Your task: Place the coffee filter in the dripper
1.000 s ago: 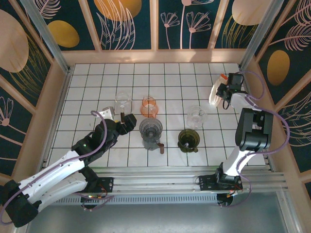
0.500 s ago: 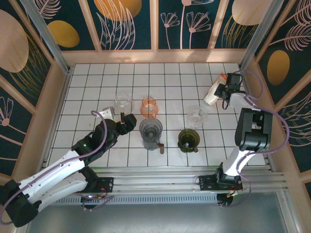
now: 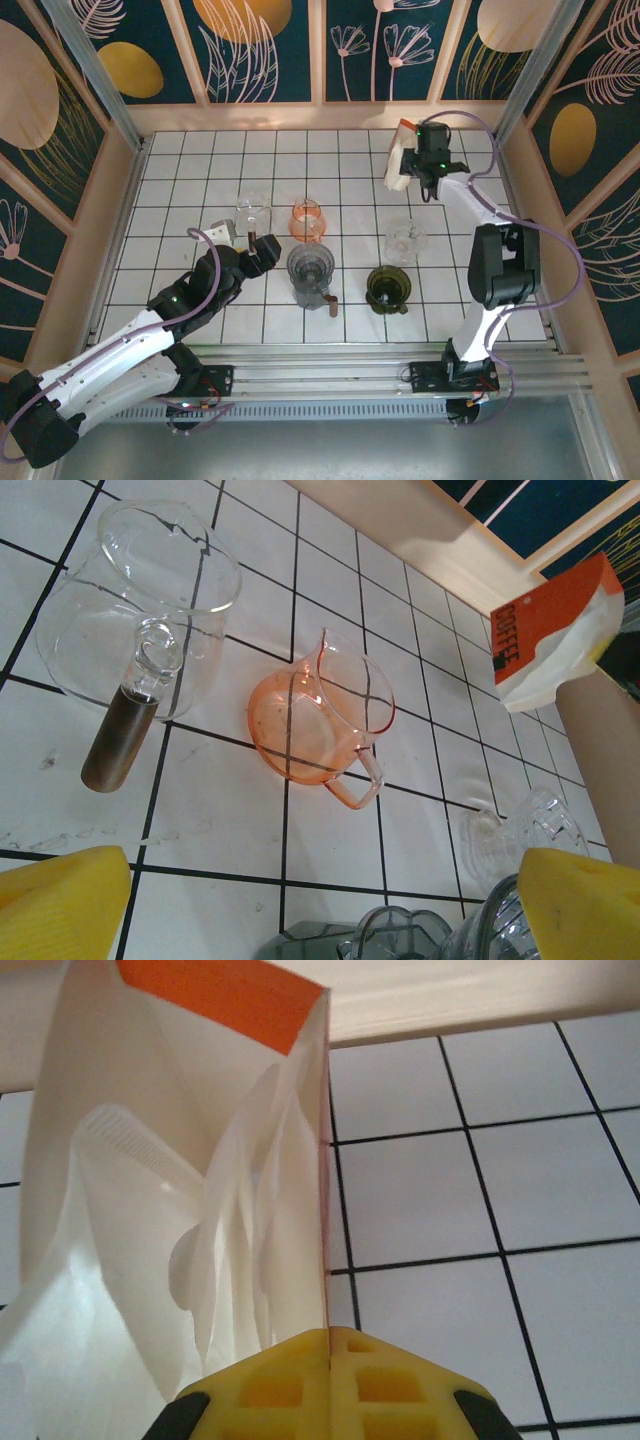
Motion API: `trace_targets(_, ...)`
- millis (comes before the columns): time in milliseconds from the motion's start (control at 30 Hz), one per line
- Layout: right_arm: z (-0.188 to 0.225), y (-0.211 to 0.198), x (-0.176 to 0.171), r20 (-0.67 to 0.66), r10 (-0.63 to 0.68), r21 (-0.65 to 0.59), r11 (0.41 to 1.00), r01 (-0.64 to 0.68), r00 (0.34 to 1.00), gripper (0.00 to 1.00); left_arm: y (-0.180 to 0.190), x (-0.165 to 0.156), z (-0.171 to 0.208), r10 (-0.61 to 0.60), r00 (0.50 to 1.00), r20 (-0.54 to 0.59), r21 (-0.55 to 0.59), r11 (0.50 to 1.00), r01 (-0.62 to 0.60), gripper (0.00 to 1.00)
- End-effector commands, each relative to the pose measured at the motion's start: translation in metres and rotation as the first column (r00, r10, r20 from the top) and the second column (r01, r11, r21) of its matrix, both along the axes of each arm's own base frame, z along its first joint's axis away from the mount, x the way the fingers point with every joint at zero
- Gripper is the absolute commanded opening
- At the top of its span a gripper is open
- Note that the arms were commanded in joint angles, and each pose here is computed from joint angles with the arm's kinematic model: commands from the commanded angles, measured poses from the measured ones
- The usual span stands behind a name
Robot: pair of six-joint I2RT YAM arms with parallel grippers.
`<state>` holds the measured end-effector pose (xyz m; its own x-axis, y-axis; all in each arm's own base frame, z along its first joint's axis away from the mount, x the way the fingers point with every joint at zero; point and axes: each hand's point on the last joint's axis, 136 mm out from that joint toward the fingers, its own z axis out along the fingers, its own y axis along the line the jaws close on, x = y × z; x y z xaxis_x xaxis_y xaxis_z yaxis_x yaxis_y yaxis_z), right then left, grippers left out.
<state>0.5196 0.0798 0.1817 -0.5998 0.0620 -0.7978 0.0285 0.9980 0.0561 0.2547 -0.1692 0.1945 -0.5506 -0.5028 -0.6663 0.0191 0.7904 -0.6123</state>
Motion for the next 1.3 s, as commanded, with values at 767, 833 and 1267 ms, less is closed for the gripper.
trace_targets(767,-0.061,0.037,0.015,-0.179,0.113,-0.161,0.977,-0.142,0.977,0.00,-0.005,0.001,0.004,-0.019,1.000,0.012,-0.002,1.000,0.019,0.99)
trace_targets(833,-0.063,0.037,0.015,-0.184,0.111,-0.161,0.977,-0.141,0.977,0.02,-0.005,0.001,0.004,-0.019,1.000,0.012,-0.002,1.000,0.019,0.99)
trace_targets(1267,-0.055,0.031,0.008,-0.159,0.092,-0.166,0.979,-0.119,0.983,0.24,-0.004,0.000,0.009,-0.015,1.000,0.017,-0.010,1.000,0.016,0.99)
